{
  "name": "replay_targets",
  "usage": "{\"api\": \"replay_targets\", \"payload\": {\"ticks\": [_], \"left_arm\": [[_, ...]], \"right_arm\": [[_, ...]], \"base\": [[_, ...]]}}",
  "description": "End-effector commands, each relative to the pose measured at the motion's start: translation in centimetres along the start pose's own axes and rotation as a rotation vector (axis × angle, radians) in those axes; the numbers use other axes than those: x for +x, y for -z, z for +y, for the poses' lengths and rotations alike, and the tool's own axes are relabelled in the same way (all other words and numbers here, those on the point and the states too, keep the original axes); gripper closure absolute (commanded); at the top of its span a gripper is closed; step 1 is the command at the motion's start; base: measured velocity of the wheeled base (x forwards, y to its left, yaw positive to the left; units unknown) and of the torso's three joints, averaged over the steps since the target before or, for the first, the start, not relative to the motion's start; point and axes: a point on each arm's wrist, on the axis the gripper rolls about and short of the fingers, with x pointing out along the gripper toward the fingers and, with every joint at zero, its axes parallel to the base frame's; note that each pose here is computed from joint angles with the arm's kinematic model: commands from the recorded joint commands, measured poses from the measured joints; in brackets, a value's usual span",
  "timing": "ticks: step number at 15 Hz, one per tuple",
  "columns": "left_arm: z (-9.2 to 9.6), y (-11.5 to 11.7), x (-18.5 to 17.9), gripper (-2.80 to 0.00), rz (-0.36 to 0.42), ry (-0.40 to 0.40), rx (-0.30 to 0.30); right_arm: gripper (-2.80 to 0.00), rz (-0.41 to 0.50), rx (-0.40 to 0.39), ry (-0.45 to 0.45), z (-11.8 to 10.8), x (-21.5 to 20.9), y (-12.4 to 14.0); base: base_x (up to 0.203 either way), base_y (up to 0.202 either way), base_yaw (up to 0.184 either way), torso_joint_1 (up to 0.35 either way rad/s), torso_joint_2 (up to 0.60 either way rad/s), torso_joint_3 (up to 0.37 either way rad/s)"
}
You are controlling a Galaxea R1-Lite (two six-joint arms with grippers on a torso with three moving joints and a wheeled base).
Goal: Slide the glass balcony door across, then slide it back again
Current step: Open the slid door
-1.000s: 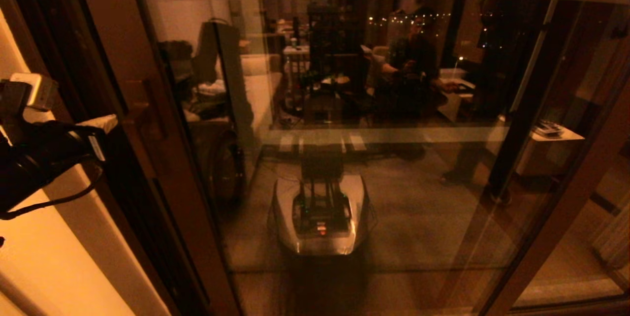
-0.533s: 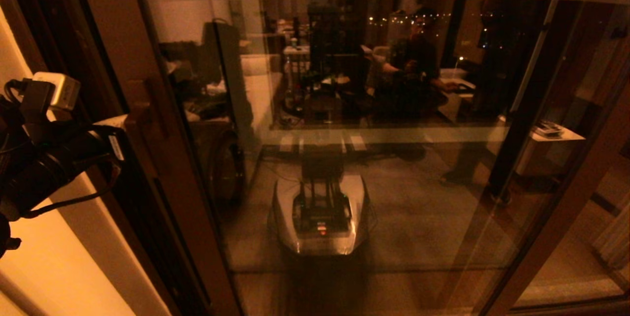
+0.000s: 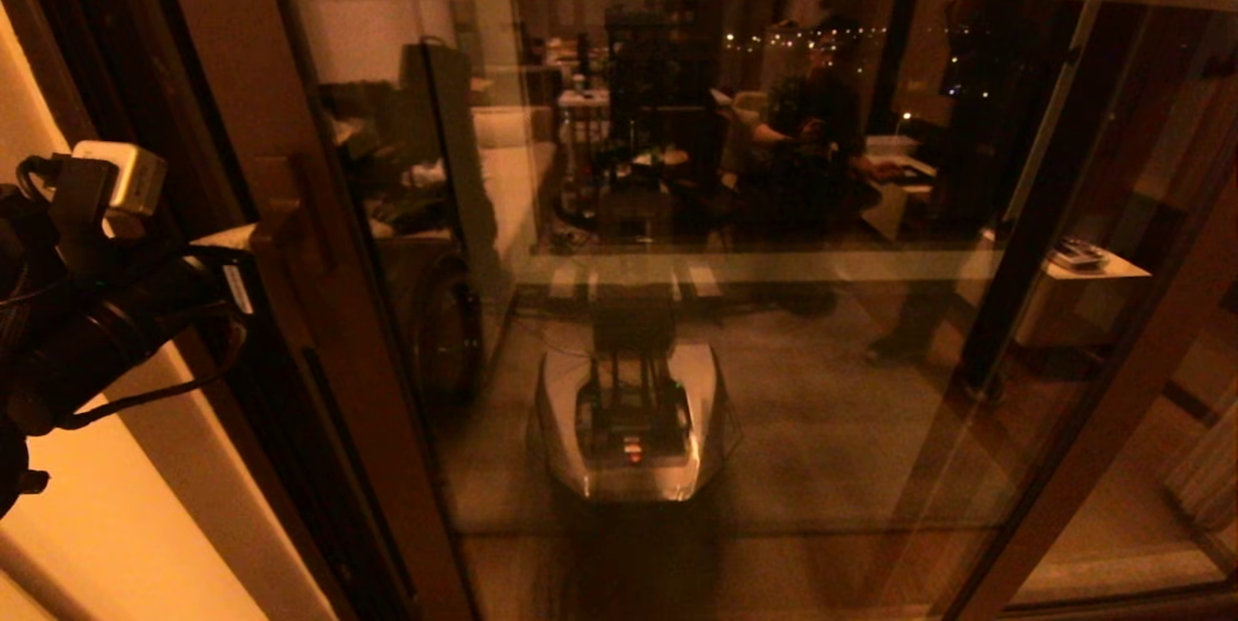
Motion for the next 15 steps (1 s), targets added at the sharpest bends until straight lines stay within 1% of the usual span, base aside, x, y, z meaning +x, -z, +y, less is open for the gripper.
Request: {"api": "replay_targets", "payload": {"ticks": [1,8,15], "left_arm": [[-0.7,-0.1,0.1,0.0,-0.007,0.025,0.001],[-1.8,-0.4,0.3,0.0,-0.013,0.039,0.001],[-4.2,-0.5,0.5,0.0,-0.011,0.067,-0.002]], "right_arm": [[0.0,0.001,0.0,0.0,0.0,0.0,0.0],[0.0,0.002,0.0,0.0,0.0,0.0,0.0],[0.0,0.0,0.0,0.0,0.0,0.0,0.0]], "base": [[0.0,0.0,0.0,0.0,0.0,0.0],[0.0,0.0,0.0,0.0,0.0,0.0],[0.0,0.0,0.0,0.0,0.0,0.0]]}}
